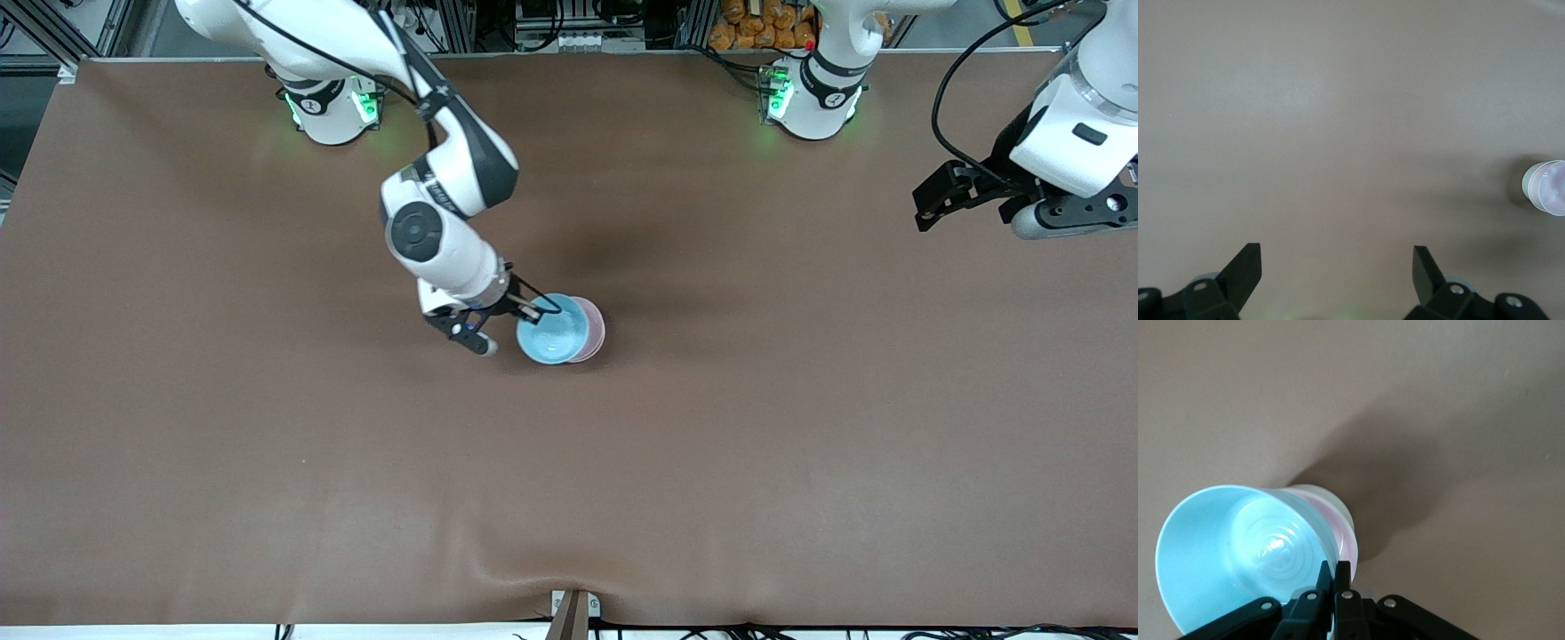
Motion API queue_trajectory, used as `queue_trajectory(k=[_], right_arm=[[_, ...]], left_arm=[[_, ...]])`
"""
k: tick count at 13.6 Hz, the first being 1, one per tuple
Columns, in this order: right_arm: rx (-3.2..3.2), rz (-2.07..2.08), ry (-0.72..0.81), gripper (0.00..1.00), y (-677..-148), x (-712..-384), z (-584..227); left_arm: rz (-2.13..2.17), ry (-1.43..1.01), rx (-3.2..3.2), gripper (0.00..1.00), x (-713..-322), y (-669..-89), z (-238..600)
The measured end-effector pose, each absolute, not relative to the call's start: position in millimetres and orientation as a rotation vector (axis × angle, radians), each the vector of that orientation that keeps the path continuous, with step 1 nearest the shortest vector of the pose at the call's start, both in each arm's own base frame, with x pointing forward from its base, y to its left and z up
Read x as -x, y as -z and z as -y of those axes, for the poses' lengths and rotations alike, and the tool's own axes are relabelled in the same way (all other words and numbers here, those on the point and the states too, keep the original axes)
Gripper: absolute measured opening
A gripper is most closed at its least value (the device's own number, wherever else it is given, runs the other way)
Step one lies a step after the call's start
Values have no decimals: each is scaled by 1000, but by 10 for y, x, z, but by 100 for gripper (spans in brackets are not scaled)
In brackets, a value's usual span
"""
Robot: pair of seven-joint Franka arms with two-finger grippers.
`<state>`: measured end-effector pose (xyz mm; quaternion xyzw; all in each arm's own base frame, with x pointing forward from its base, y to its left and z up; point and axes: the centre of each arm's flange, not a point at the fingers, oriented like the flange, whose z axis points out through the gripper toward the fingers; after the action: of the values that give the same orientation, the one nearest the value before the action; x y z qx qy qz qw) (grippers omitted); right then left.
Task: Stack pink and blue bowls on white bowl
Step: 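Carry the blue bowl over the stack and lower it with the right gripper, then open the right gripper to release the blue bowl onto the pink bowl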
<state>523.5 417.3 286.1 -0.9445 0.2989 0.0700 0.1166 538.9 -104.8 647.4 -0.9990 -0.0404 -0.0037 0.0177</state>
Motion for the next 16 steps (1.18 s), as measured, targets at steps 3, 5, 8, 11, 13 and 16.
queue_trajectory(k=[3, 5, 8, 11, 13, 16], right_arm=[[2763, -902, -215, 3, -2811, -5166, -4259], [2755, -916, -212, 3, -2767, -5163, -4276], [2756, -926, -215, 3, -2665, -5113, -4342], [2765, -925, -225, 3, -2584, -5070, -4383], [2771, -929, -233, 10, -2526, -5062, -4380], [2762, -955, -231, 42, -2537, -5083, -4371]], left_arm=[[126, -1, 3102, 100, -5387, -6443, 1044], [137, -13, 3099, 100, -5393, -6409, 1006], [165, -14, 3104, 100, -5404, -6416, 918], [206, -15, 3104, 100, -5426, -6416, 774], [230, -17, 3110, 100, -5441, -6406, 685], [230, -9, 3113, 100, -5448, -6406, 688]])
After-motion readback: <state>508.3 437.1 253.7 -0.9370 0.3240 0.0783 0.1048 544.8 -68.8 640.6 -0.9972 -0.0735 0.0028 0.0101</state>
